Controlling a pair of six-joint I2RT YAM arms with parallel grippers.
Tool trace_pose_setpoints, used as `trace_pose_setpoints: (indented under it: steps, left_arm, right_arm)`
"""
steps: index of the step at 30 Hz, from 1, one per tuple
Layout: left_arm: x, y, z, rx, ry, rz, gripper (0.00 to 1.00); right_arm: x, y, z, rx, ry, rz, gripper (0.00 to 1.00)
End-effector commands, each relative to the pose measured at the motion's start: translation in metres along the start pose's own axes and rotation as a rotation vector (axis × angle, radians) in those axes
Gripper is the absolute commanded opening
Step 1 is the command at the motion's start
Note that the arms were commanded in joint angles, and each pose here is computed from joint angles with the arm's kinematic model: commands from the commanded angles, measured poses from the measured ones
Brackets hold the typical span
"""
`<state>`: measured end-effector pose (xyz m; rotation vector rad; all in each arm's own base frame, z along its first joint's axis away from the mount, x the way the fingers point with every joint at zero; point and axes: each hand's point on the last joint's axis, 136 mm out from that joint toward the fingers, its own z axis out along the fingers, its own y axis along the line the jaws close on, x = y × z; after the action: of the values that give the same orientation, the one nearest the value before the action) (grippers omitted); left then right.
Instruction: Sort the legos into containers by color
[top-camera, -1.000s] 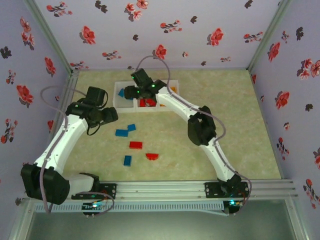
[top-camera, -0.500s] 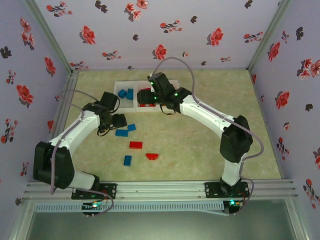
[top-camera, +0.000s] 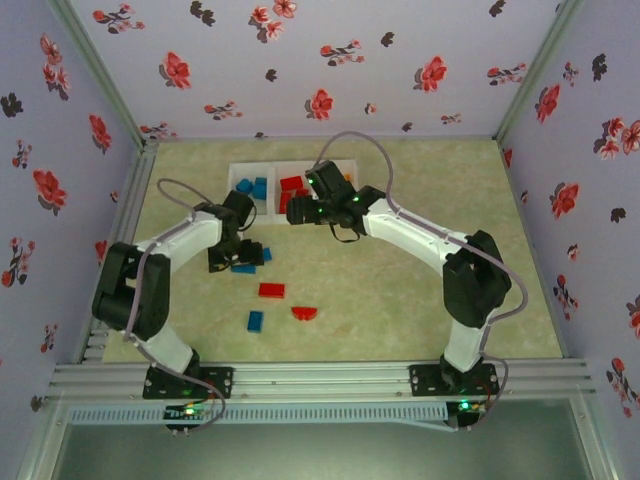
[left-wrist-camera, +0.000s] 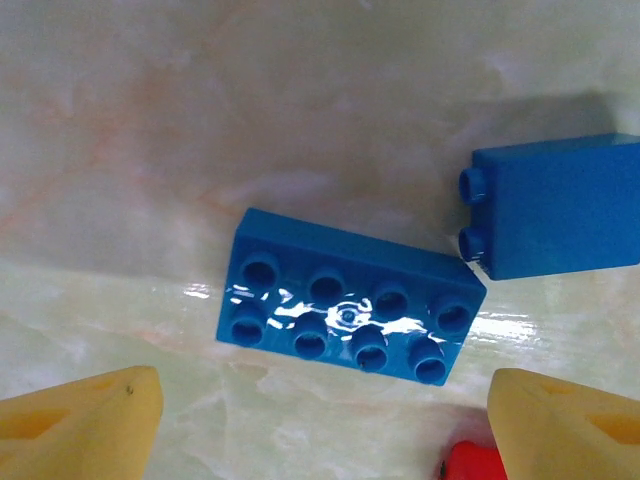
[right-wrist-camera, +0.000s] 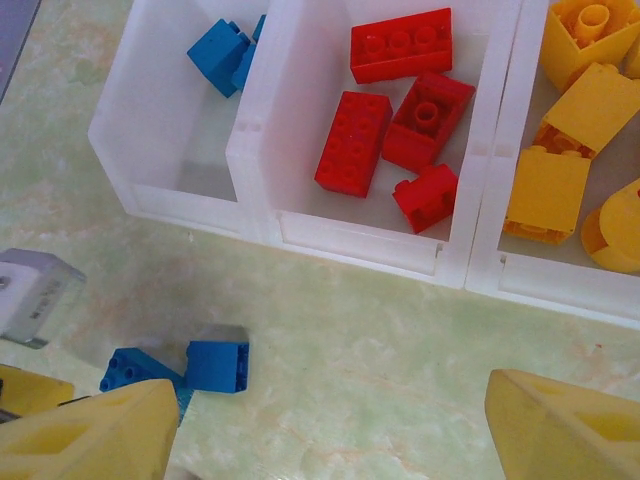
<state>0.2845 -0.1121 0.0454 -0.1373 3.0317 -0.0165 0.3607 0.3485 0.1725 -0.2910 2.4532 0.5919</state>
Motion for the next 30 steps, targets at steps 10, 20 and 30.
trace_pose_setpoints:
  steps: [10, 20, 30]
  left_arm:
    - [-0.002, -0.003, 0.014, -0.044, 0.082, 0.146, 0.83]
    - [-0.009, -0.002, 0.02, -0.079, 0.105, 0.199, 0.71]
    - [-0.015, -0.003, 0.005, -0.083, 0.085, 0.2, 0.57]
  right_arm:
    - [-0.01, -0.007, -0.019, 0.036, -0.044, 0.005, 0.84]
    - [-0.009, -0.016, -0.028, 0.062, -0.056, 0.006, 0.85]
    - [-0.007, -0.024, -0.038, 0.082, -0.073, 0.012, 0.85]
